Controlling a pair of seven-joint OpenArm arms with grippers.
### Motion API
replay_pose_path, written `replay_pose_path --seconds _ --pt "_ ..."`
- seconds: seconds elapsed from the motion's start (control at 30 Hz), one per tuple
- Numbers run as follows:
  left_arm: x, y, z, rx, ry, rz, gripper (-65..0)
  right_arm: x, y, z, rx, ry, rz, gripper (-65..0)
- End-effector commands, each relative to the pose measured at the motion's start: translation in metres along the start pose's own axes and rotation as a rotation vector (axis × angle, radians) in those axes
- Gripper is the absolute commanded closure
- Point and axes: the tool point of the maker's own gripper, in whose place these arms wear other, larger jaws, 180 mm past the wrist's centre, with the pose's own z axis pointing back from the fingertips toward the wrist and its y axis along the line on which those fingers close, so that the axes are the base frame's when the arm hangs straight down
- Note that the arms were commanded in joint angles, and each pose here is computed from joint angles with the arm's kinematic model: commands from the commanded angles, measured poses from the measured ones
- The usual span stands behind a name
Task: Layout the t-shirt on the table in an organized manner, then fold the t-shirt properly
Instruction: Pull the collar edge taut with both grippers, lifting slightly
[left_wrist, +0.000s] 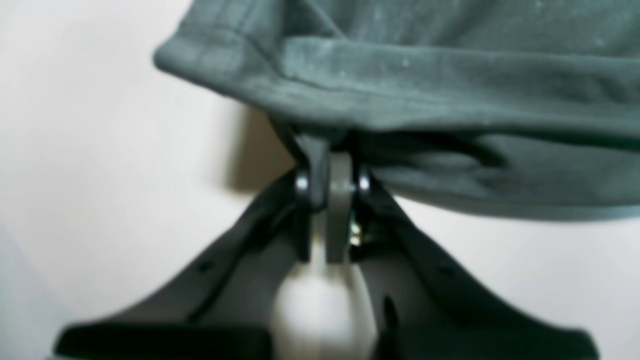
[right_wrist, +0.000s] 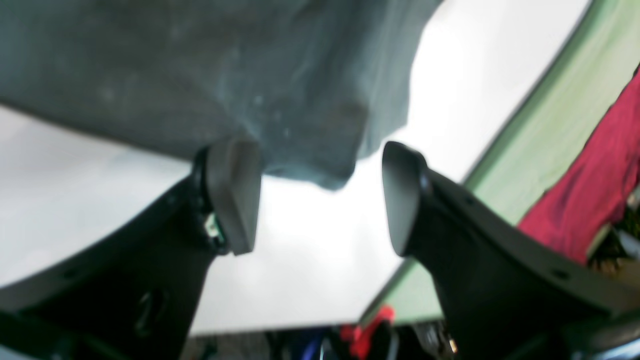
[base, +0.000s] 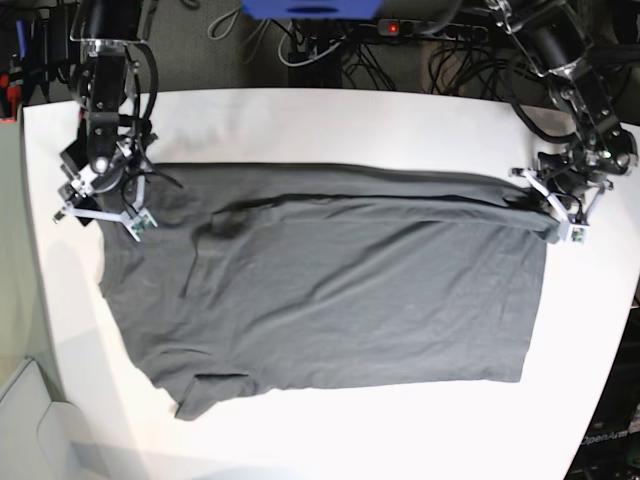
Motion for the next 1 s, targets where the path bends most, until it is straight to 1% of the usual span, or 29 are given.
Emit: replay_pose_path --seconds 0.0,0.23,0.37,0.4,0.47,0.63,0.73,0.83,0.97 --pt "0.004 0.009 0.004 0.028 0.001 -0.013 -0.3 -0.001 -0.011 0.002 -0.032 0.004 -0.007 -38.8" --pt "0.004 0.008 0.003 0.025 0.003 -0.013 -0.3 -0.020 0.001 -0.014 0.019 0.066 0.006 -38.6" --pt "0.005 0.009 0.004 0.029 0.002 -0.017 -0.3 -0.022 0.002 -0.015 0.023 0.070 0.011 -37.9" --pt "0.005 0.009 0.004 0.029 0.002 -0.017 -0.3 -0.022 0.002 -0.015 0.023 0.070 0.011 -36.5" --pt "0.005 0.009 0.004 0.029 0.002 -0.017 -0.3 -0.020 0.004 -0.015 0.026 0.066 0.016 -30.5" --pt "0.005 0.009 0.004 0.027 0.001 -0.016 -0.3 -0.026 0.011 -0.016 0.041 0.078 0.021 -10.2" --pt "0.005 0.005 0.003 0.020 0.001 -0.016 -0.3 -0.027 0.012 -0.015 0.040 0.077 0.022 0.0" --pt "0.004 0.005 0.003 0.020 0.001 -0.012 -0.3 -0.028 0.010 -0.012 0.031 0.075 0.022 0.0" --pt "-0.010 0.005 0.004 0.019 0.028 -0.008 -0.3 -0.024 0.003 0.008 -0.022 0.032 0.035 0.0"
